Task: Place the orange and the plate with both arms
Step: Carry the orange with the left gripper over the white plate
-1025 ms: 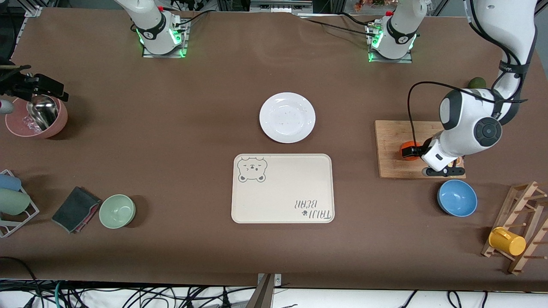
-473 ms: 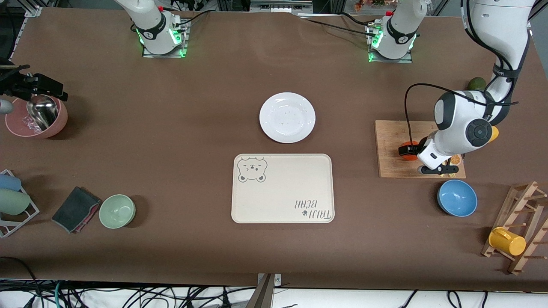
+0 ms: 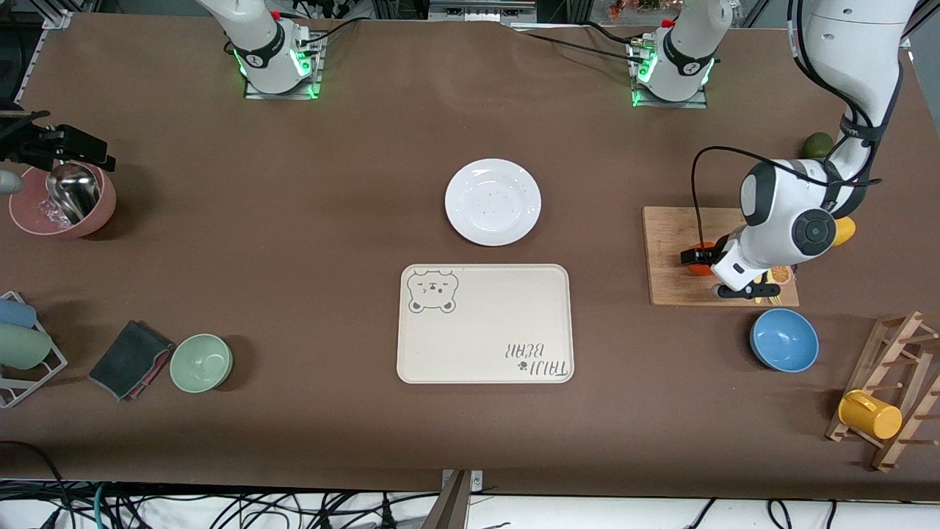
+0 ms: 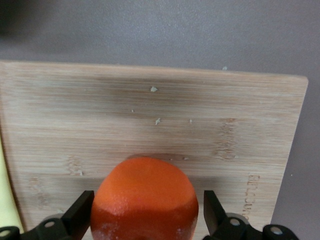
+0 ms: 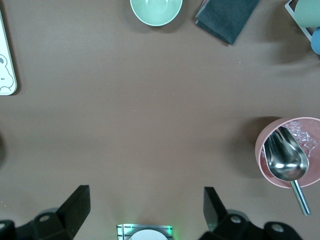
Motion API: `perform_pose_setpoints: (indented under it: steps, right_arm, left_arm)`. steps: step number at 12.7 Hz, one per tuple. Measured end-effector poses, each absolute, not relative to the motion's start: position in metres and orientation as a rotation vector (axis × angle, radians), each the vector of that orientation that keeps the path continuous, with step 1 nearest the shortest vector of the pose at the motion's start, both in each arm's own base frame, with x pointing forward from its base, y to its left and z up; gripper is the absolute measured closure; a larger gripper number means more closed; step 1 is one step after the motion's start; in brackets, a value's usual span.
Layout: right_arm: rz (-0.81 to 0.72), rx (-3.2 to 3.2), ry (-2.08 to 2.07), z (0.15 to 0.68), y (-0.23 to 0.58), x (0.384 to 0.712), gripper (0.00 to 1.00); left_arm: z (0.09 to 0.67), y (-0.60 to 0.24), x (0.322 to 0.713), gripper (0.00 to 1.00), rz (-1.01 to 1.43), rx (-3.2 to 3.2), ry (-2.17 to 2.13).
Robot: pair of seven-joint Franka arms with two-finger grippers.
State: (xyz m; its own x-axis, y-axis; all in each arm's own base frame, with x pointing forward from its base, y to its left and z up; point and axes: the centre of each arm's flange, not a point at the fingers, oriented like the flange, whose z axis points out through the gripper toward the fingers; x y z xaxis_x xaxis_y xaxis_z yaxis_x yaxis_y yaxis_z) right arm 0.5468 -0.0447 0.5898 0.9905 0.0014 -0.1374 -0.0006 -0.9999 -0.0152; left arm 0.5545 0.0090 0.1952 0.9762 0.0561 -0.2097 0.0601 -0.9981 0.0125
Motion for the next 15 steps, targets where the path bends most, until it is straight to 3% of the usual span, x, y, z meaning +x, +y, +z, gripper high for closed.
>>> perform_pose_setpoints:
  steps: [2, 8, 11, 15]
  right_arm:
    - [0.216, -3.119, 0.0, 0.59, -0.045, 0.547, 0.0]
    - [0.218, -3.119, -0.001, 0.59, -0.045, 0.547, 0.0]
    - [0.219, -3.119, -0.001, 0.589, -0.045, 0.547, 0.0]
    - [0.22, -3.118, -0.001, 0.589, -0.045, 0.547, 0.0]
  left_arm:
    - [0.197, 0.009, 0.555, 0.24, -0.325, 3.105, 0.092]
    - [0.226, -0.029, 0.575, 0.25, -0.307, 3.115, 0.172]
    - [0.261, -0.141, 0.578, 0.25, -0.277, 3.108, 0.331]
    - [0.282, -0.28, 0.532, 0.25, -0.293, 3.049, 0.503]
